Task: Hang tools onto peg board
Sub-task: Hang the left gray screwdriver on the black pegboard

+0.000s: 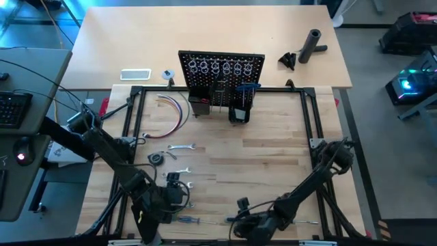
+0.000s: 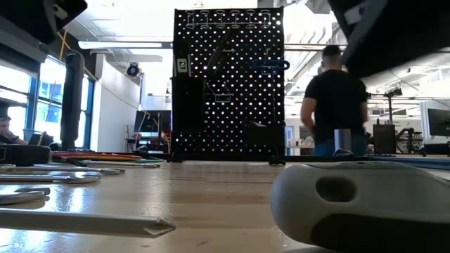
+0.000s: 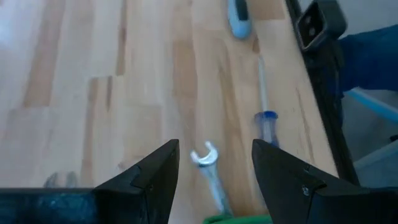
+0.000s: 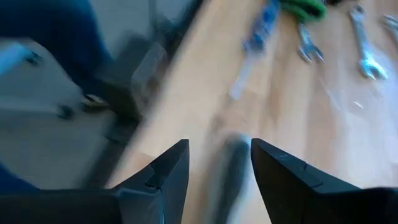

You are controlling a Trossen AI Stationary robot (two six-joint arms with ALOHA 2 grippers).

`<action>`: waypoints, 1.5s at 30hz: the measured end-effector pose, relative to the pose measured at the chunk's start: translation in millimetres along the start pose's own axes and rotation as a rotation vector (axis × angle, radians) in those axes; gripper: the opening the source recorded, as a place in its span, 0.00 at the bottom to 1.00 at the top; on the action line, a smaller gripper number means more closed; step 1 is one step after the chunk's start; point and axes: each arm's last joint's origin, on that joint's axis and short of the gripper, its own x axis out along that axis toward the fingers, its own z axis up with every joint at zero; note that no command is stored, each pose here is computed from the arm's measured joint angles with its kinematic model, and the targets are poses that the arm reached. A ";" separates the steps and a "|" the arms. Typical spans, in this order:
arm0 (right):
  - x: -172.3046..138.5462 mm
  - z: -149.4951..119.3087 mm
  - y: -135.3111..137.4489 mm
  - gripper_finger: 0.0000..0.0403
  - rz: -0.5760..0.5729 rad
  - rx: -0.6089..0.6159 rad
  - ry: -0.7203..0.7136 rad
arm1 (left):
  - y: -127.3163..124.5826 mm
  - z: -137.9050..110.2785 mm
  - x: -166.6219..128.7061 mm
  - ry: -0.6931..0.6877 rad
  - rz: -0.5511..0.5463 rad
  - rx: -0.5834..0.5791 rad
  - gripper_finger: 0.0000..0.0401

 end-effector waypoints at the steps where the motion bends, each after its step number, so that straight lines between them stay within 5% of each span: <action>1: 2.3 -1.1 1.1 0.42 -0.026 -0.014 0.023 | -2.0 0.2 2.6 -0.007 -0.005 -0.003 0.49; 18: 17.7 -25.5 -2.6 0.42 -0.098 0.086 0.137 | -5.6 1.7 21.9 -0.024 -0.004 0.035 0.49; 35: 31.5 -26.8 -36.2 0.42 -0.174 0.157 0.196 | 6.0 9.0 27.2 -0.031 0.023 0.043 0.49; 45: 36.6 -25.3 -50.2 0.42 -0.111 0.247 0.233 | 6.7 9.3 27.5 -0.031 0.024 0.041 0.49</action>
